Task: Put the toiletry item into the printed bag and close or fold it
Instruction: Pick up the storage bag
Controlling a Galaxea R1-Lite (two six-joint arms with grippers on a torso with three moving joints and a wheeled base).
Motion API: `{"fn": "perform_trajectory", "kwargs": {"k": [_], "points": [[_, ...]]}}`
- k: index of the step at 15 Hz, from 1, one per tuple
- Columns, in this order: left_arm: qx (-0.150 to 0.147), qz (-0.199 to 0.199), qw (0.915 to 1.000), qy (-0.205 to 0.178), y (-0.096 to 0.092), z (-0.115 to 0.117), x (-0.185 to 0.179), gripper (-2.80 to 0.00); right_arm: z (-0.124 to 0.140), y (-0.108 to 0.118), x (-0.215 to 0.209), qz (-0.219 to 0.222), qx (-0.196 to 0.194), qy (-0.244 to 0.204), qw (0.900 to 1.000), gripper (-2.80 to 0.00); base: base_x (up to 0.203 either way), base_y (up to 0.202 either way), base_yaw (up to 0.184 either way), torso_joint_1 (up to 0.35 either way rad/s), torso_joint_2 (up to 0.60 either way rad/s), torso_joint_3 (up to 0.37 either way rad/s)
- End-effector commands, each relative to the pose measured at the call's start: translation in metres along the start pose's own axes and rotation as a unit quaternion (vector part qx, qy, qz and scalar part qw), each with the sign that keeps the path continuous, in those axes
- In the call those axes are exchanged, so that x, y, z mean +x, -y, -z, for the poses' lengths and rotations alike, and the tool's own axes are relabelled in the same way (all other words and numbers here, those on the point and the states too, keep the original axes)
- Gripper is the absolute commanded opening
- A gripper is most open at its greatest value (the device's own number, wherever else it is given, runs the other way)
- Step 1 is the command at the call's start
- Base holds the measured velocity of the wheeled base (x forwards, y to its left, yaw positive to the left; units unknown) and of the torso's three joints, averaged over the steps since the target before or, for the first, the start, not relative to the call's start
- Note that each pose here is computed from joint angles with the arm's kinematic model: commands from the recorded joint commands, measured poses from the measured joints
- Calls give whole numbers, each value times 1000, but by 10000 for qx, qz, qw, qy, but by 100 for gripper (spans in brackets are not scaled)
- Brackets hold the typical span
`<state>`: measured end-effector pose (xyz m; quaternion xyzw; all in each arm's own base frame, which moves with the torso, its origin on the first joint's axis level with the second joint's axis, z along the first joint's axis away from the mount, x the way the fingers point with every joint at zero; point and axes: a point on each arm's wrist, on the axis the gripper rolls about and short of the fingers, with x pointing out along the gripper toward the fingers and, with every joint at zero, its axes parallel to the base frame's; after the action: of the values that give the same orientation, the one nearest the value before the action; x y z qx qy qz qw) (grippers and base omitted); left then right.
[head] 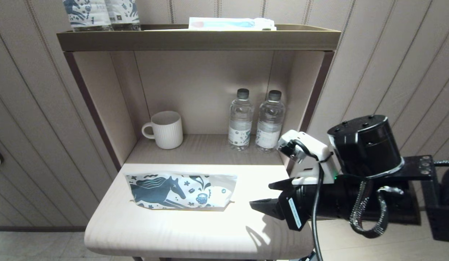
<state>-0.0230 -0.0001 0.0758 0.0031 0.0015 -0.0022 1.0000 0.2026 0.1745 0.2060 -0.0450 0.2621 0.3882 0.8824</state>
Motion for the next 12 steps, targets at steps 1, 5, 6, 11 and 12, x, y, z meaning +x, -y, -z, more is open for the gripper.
{"fn": "perform_trajectory", "kwargs": {"k": [1, 5, 6, 11, 12], "points": [[0, 1, 10000, 0, 0, 0, 0, -280, 3, 1, 18, -329, -25, -65, 9994, 0, 0, 0, 0, 0, 0, 0], [-8, 1, 10000, 0, 0, 0, 0, -280, 0, 4, 36, -1034, -310, -18, 9942, 0, 0, 0, 0, 0, 0, 0], [-8, 1, 10000, 0, 0, 0, 0, -280, -1, 7, 44, -1023, -385, -62, 9940, 0, 0, 0, 0, 0, 0, 0], [-8, 1, 10000, 0, 0, 0, 0, -280, -7, 32, 76, -818, -774, -92, 9936, 0, 0, 0, 0, 0, 0, 0], [-8, 1, 10000, 0, 0, 0, 0, -280, -11, 33, 78, -895, -822, -28, 9926, 0, 0, 0, 0, 0, 0, 0]]}}
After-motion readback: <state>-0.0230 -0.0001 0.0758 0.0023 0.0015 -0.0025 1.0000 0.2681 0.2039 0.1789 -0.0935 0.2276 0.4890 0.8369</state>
